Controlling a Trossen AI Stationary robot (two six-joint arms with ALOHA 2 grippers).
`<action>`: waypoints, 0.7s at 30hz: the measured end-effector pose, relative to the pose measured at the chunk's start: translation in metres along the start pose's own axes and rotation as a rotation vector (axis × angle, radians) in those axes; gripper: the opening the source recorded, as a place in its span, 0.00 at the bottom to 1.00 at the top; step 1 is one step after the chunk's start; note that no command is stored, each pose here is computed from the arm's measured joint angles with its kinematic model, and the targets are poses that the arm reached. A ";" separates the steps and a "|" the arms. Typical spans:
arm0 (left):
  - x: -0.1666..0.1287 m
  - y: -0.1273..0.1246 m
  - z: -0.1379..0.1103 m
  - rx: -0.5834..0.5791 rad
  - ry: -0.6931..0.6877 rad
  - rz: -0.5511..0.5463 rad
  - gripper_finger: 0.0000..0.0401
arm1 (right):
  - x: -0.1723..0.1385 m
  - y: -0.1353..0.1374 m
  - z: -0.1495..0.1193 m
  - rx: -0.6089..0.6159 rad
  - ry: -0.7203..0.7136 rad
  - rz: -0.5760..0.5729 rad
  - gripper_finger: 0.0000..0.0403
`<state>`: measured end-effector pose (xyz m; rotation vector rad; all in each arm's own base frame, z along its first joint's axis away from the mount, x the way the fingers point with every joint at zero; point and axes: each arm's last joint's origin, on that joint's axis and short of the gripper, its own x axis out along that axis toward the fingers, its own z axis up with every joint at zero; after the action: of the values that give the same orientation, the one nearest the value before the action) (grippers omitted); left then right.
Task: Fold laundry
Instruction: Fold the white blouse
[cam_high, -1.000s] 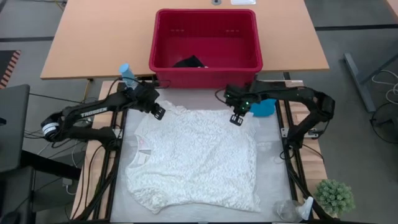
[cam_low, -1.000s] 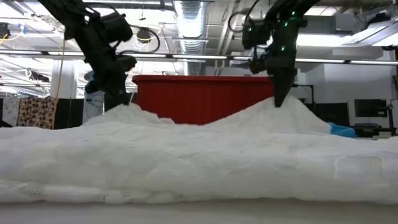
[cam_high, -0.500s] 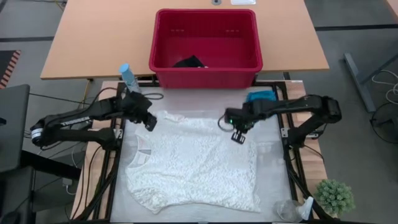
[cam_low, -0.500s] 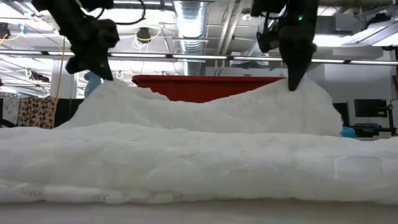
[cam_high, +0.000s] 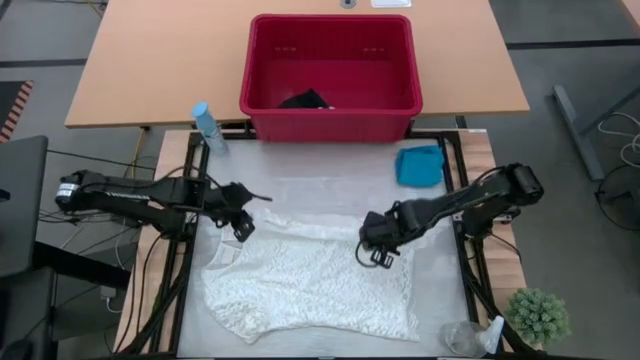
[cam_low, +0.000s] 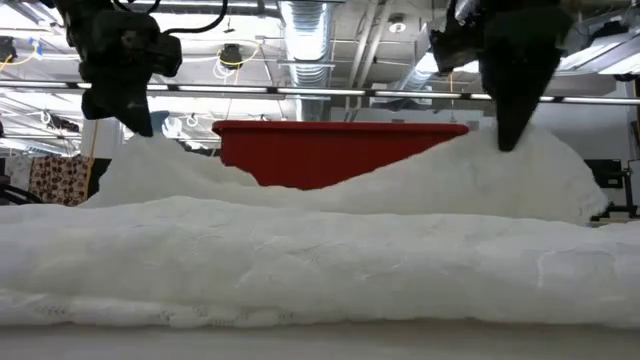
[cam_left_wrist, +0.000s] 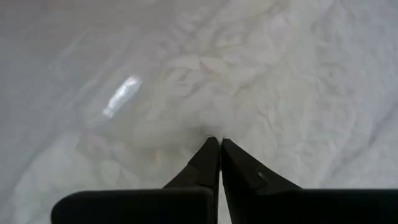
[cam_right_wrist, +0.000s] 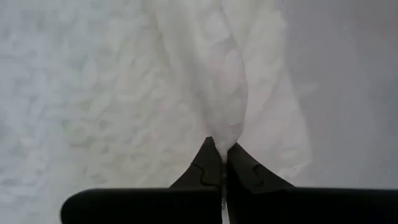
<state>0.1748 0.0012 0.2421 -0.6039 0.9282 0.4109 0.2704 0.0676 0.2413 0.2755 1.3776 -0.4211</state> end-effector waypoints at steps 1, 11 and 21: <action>0.003 -0.003 -0.001 0.009 0.008 -0.001 0.00 | 0.004 0.004 -0.001 -0.012 0.013 -0.010 0.05; 0.021 -0.024 -0.018 0.073 0.166 -0.034 0.00 | 0.040 0.035 -0.009 -0.126 0.110 -0.052 0.25; 0.021 -0.040 -0.031 0.197 0.183 -0.096 0.17 | 0.035 0.046 -0.017 -0.184 0.080 -0.019 0.38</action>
<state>0.1894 -0.0475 0.2229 -0.5084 1.0948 0.1768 0.2801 0.1112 0.2014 0.1288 1.4874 -0.2992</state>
